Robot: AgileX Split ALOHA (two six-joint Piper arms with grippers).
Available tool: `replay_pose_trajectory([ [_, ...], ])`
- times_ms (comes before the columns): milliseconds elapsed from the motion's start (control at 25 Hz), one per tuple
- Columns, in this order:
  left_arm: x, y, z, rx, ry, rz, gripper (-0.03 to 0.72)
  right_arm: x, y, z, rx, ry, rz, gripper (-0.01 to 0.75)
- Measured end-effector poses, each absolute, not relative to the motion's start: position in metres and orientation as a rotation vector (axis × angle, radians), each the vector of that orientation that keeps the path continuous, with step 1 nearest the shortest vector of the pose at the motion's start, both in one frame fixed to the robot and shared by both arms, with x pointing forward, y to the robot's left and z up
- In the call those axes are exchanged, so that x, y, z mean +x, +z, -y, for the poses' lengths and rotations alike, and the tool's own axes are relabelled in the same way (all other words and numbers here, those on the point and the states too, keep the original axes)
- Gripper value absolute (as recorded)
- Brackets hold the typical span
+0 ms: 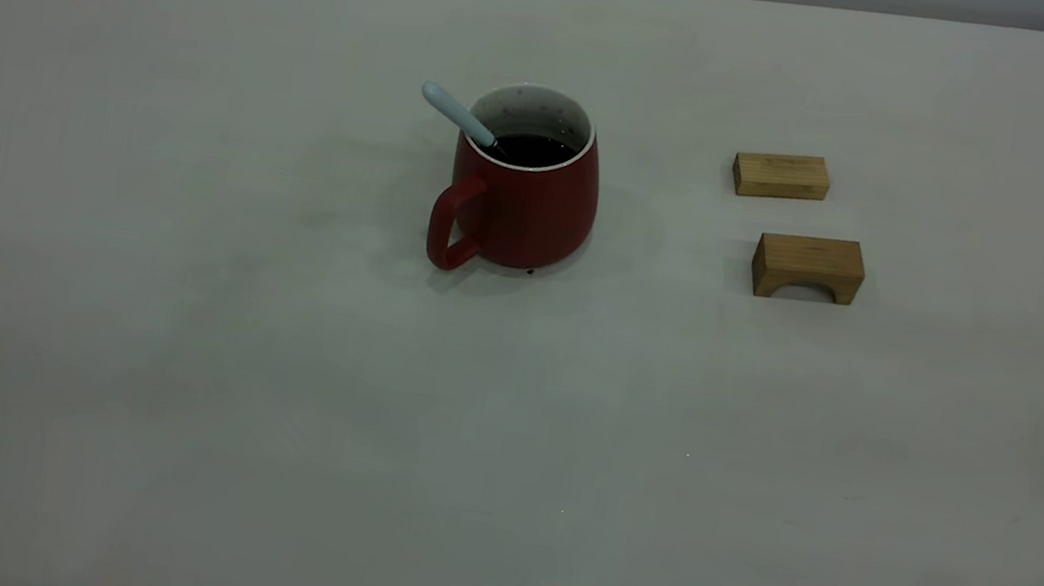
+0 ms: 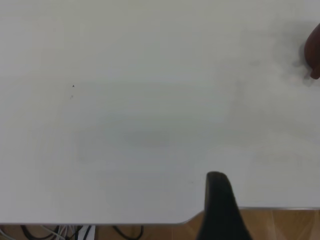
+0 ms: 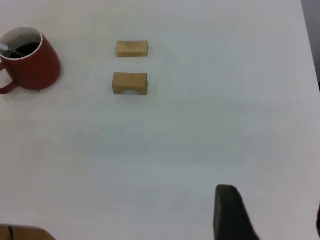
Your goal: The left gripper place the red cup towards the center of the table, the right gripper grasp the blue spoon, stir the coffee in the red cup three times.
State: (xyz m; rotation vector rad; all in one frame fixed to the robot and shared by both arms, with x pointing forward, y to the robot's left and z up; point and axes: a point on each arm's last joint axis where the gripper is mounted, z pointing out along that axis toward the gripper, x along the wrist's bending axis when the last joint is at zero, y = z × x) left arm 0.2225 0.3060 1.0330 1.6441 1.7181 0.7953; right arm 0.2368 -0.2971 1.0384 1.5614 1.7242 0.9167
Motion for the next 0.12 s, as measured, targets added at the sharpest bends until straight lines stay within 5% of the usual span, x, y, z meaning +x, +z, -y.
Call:
replay_pose_trajectory([
  [120,0.2225,1.0330,-0.3060,1.643,0.795,-1.719,0.551,0.2368,1.0384,0.2971,1.561,0.917,-1.724,0.447],
])
